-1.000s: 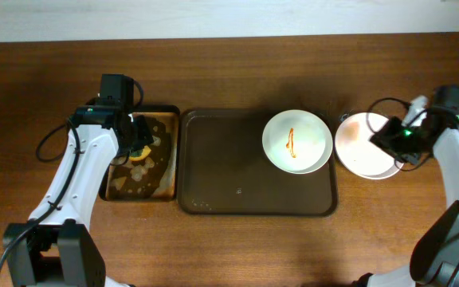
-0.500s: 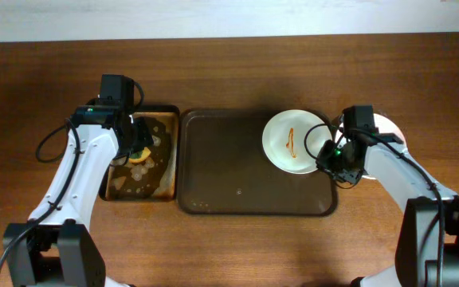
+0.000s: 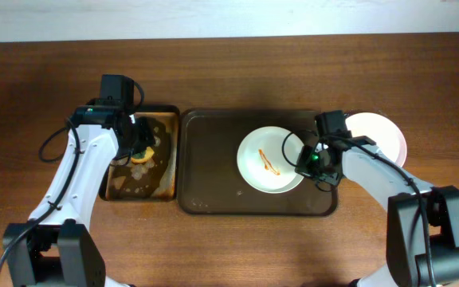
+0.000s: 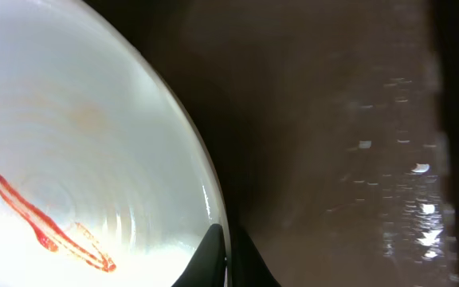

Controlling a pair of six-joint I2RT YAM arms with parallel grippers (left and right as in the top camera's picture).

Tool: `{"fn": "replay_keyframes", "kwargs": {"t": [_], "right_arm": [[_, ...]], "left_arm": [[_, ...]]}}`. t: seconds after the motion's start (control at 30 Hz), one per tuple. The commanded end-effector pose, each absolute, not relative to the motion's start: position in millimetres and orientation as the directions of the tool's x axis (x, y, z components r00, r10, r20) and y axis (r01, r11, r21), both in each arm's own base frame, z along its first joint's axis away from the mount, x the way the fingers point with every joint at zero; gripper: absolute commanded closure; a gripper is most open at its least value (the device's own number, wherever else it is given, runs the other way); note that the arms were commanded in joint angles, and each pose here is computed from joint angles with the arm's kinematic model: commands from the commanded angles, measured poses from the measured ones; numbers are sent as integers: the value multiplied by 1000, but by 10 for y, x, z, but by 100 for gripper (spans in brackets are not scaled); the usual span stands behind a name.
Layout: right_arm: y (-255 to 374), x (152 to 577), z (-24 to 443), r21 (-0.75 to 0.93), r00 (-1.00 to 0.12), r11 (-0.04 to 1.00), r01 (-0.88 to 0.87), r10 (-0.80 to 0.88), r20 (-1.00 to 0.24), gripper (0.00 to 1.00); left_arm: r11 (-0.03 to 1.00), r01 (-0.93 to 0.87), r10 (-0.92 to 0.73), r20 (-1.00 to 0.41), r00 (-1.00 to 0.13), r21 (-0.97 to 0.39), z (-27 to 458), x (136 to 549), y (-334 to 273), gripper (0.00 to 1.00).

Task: Clean dirty plates on tray and stack at the side
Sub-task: 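Grip the last plate rim with the right gripper, then scrub the last plate with the sponge in the left gripper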

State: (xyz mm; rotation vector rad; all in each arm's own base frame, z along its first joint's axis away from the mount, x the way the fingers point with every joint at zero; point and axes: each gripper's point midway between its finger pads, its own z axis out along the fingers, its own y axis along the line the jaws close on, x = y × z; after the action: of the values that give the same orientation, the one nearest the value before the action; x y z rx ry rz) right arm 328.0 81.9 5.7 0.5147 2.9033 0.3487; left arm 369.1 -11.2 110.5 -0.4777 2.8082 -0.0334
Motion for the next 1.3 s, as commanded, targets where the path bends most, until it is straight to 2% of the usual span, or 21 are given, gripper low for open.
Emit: {"fn": "replay_keyframes", "kwargs": {"t": [0.0,0.03,0.13,0.2,0.37,0.43,0.63,0.73,0.87,1.0,1.1,1.2,1.27], "right_arm": [[918,3243,-16,231,-958,948,220,254,-131,96],[924,3276,-2,236,-956,947,218,256,-142,96],[927,3292,2,238,-955,947,217,256,-148,96],[926,3289,1,238,-956,947,217,256,-147,95],[926,3290,1,238,-956,947,217,256,-147,96],[926,3289,1,238,-956,947,217,256,-147,95],[926,3290,1,238,-955,947,217,256,-147,95],[926,3290,1,238,-956,947,217,256,-147,95],[926,3290,1,238,-955,947,217,256,-147,95],[926,3290,1,238,-956,947,217,256,-147,95],[926,3290,1,238,-956,947,217,256,-147,95],[926,3289,1,238,-956,947,217,256,-147,96],[925,3284,0,237,-956,947,217,255,-145,95]], "left_arm": [[938,-168,-244,-235,-941,-303,1207,3669,-600,100],[920,-85,-189,-243,-951,-382,1268,3685,-837,100],[866,60,-101,-290,-952,-496,1391,3741,-1361,100],[766,170,-7,-272,-962,-620,1333,3706,-1980,100],[548,256,147,-210,-967,-797,1098,3539,-2678,100],[502,246,197,-167,-966,-829,900,3441,-2866,100],[508,232,263,-107,-959,-830,524,3263,-3094,100],[587,173,217,-52,-975,-791,351,3268,-3144,100],[607,122,192,-3,-981,-785,250,3197,-3331,100],[744,192,183,-81,-980,-640,0,3196,-3359,100],[803,226,188,-125,-974,-551,-106,3176,-3377,100],[868,205,150,-155,-976,-453,-201,3266,-3243,100],[934,147,87,-189,-978,-326,-293,3435,-2945,100]]}}
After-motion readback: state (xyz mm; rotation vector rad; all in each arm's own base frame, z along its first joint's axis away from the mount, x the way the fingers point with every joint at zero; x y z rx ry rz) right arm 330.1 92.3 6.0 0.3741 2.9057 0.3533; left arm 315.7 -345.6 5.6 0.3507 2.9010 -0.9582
